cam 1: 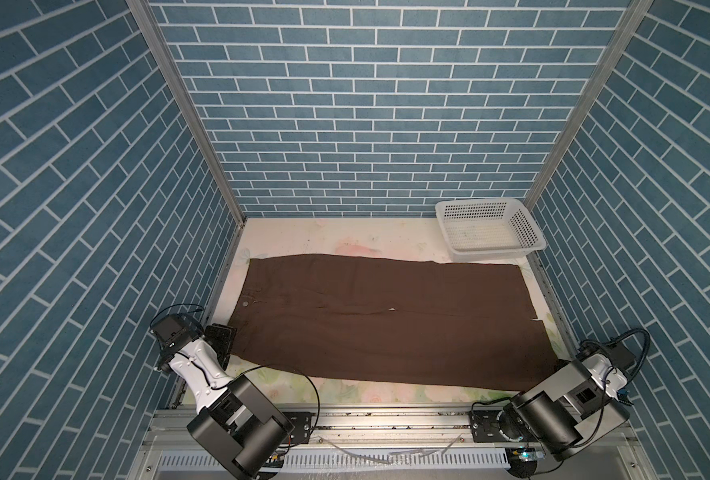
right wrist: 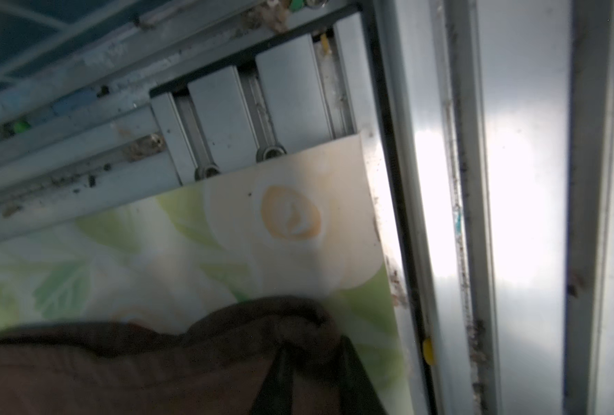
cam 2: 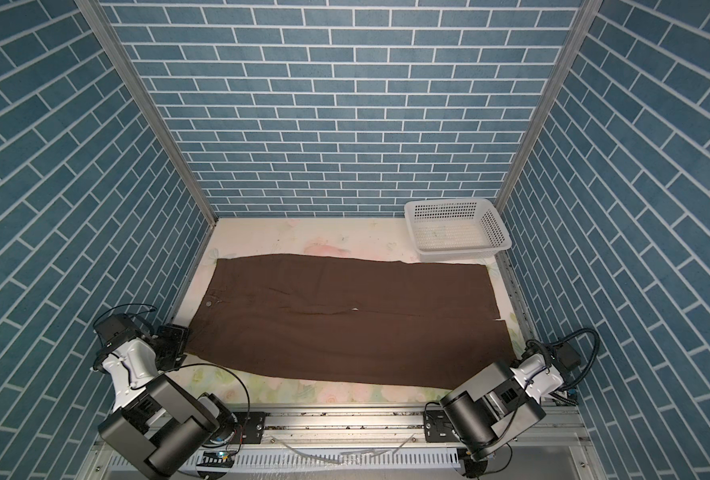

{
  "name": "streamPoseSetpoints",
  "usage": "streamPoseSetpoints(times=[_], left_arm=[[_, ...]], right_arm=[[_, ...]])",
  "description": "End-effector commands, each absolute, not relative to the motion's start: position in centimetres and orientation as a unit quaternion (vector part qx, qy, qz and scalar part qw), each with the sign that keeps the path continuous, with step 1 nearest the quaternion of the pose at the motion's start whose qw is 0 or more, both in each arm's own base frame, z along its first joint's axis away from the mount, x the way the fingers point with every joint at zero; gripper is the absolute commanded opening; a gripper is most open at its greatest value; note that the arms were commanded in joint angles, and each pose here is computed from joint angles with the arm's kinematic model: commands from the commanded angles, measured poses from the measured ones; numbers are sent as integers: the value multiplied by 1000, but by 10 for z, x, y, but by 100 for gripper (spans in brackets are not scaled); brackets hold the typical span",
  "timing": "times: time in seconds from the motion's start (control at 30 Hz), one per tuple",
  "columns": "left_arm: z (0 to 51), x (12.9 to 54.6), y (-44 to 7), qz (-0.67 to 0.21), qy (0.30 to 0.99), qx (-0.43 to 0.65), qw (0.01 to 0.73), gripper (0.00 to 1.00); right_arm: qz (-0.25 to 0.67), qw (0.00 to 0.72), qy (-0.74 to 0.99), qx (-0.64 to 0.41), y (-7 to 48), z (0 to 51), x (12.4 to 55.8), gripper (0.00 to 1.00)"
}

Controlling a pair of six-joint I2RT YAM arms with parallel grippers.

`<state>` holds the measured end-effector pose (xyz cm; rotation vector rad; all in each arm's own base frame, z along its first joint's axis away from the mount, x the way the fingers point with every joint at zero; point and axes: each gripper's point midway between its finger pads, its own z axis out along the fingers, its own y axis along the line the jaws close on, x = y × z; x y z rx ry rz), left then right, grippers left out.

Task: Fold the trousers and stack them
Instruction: 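Grasp the trousers' near edge at waistband and cuff with both grippers, then lift the near edge with both grippers and fold it over the far edge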

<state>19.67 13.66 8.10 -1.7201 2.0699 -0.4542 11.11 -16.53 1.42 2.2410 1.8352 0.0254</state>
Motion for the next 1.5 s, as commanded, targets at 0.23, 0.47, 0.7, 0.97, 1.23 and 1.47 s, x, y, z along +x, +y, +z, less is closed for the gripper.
streamPoseSetpoints(times=[0.23, 0.47, 0.7, 0.97, 1.23, 1.47], left_arm=[[52, 165, 146, -97, 728, -662, 151, 95], [24, 165, 152, -94, 696, -697, 147, 95], [7, 194, 163, -141, 695, -685, 166, 74], [-6, 203, 164, -162, 694, -686, 149, 3], [41, 208, 170, -164, 690, -682, 178, 0], [145, 188, 205, -95, 667, -687, 273, 0]], right_arm=[[44, 103, 637, 763, -153, -1, 113, 0], [68, 105, 637, 761, -149, -5, 120, 0], [75, 105, 640, 758, -149, -5, 123, 0], [84, 108, 645, 752, -150, -2, 127, 0], [95, 130, 656, 738, -162, 13, 140, 0], [143, 201, 665, 705, -168, 32, 169, 0]])
